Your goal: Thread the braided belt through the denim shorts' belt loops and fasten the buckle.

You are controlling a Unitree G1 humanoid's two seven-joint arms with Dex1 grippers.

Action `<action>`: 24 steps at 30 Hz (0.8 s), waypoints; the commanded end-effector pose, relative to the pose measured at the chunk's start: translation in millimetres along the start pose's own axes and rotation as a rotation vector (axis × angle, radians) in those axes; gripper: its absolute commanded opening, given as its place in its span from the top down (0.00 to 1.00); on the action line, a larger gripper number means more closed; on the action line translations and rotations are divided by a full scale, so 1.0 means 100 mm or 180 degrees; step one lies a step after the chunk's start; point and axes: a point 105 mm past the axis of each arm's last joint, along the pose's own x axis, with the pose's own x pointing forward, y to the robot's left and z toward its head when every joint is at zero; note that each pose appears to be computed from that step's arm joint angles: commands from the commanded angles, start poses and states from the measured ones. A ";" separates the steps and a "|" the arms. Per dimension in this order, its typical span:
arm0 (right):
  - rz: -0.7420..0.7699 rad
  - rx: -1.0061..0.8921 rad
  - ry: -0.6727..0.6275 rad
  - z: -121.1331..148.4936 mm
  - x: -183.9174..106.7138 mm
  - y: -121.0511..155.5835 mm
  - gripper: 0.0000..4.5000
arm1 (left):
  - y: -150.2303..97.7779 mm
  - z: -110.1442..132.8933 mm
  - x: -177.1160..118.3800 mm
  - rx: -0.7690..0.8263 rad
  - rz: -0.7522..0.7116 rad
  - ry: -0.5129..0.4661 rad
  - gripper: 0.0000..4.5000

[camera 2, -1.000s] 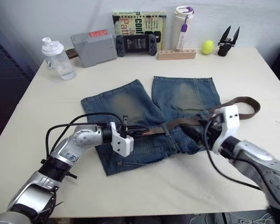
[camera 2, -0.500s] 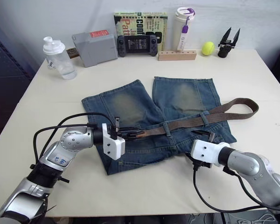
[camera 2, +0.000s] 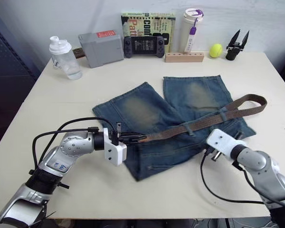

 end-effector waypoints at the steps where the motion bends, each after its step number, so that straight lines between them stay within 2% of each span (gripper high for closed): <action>1: -0.0302 0.0046 0.0377 -0.24 -0.03 -0.18 0.99 | 0.10 0.08 -0.03 0.0158 0.0116 -0.0075 1.00; 7: -0.0415 0.0047 0.0529 -0.27 0.01 -0.20 0.99 | 0.09 0.14 -0.01 0.0183 0.0115 -0.0171 1.00; 13: -0.0375 0.0174 0.0358 -0.13 -0.01 -0.20 0.99 | 0.09 0.14 -0.01 0.0188 0.0148 -0.0192 1.00; 15: -0.0441 0.0195 0.0289 -0.09 -0.05 -0.28 0.79 | 0.10 0.13 -0.02 0.0186 0.0168 -0.0187 1.00; 16: -0.0423 0.0295 0.0260 -0.06 -0.10 -0.31 0.73 | 0.11 0.13 -0.02 0.0191 0.0190 -0.0181 1.00; 19: -0.0253 0.0634 0.0105 0.06 -0.25 -0.37 0.40 | 0.12 0.14 -0.02 0.0211 0.0248 -0.0178 1.00; 22: 0.0340 0.1250 -0.0317 0.45 -0.49 -0.34 0.09 | 0.15 0.16 -0.04 0.0272 0.0356 -0.0196 1.00; 23: 0.0585 0.1380 -0.0404 0.55 -0.57 -0.28 0.01 | 0.16 0.16 -0.05 0.0286 0.0393 -0.0200 1.00; 24: 0.0855 0.1537 -0.0508 0.67 -0.64 -0.20 0.01 | 0.17 0.15 -0.06 0.0316 0.0434 -0.0194 1.00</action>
